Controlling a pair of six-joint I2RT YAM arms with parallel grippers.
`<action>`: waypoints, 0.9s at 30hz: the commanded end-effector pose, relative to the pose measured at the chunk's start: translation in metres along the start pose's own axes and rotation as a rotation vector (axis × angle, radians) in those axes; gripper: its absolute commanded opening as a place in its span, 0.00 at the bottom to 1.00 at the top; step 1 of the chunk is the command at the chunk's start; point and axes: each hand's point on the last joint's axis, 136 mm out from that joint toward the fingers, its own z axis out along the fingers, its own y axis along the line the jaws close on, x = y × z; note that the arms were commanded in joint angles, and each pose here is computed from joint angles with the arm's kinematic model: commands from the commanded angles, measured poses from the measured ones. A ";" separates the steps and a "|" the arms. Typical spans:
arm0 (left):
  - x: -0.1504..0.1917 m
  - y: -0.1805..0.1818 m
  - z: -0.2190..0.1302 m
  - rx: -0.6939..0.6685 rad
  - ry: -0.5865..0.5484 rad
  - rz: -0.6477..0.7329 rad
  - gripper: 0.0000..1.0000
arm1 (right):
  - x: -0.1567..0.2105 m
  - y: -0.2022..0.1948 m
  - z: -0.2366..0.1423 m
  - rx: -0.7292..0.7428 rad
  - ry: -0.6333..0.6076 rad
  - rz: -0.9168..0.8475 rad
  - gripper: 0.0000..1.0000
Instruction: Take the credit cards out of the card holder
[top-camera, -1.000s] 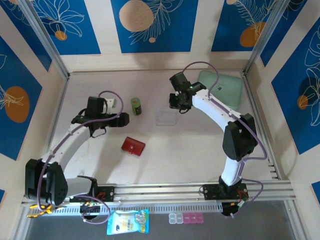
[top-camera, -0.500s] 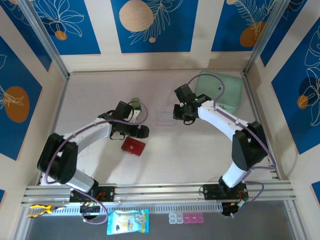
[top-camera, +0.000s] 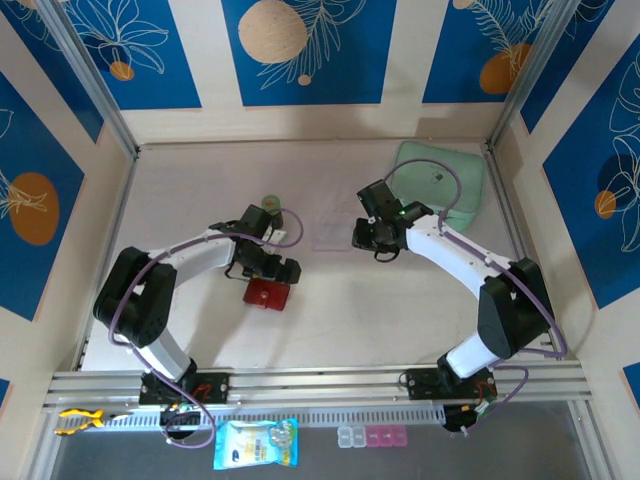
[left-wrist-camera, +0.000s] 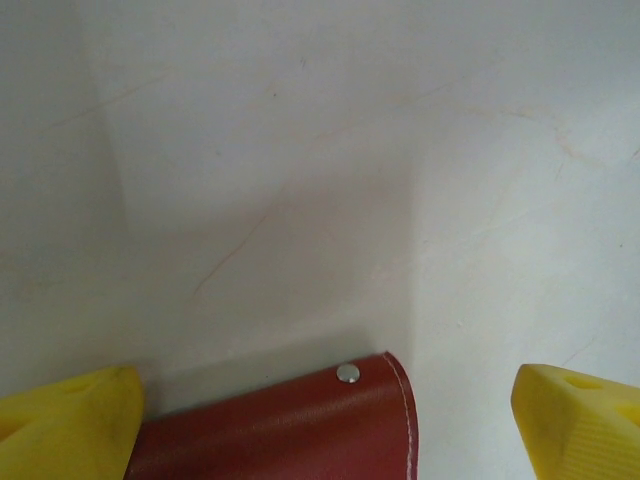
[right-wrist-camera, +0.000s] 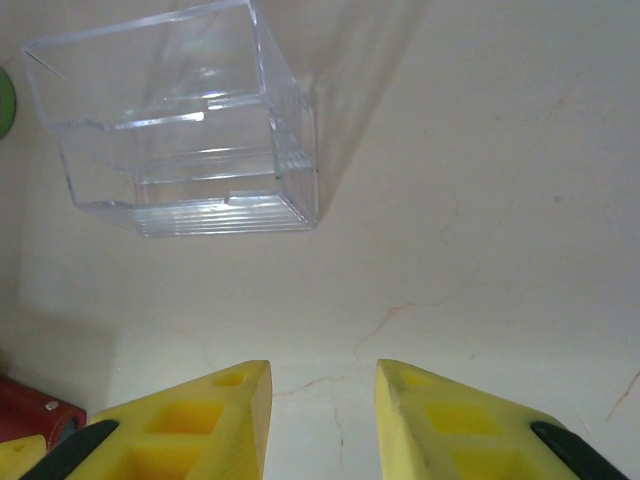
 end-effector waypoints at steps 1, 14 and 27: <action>0.022 0.008 -0.007 -0.037 0.047 -0.013 0.95 | 0.001 0.000 -0.010 -0.015 -0.033 0.016 0.34; 0.070 0.003 -0.013 -0.124 0.095 -0.047 0.96 | 0.015 -0.005 -0.003 -0.027 -0.015 0.012 0.36; 0.072 -0.009 0.008 -0.337 0.173 0.032 0.94 | 0.020 -0.006 0.002 -0.033 -0.001 -0.008 0.37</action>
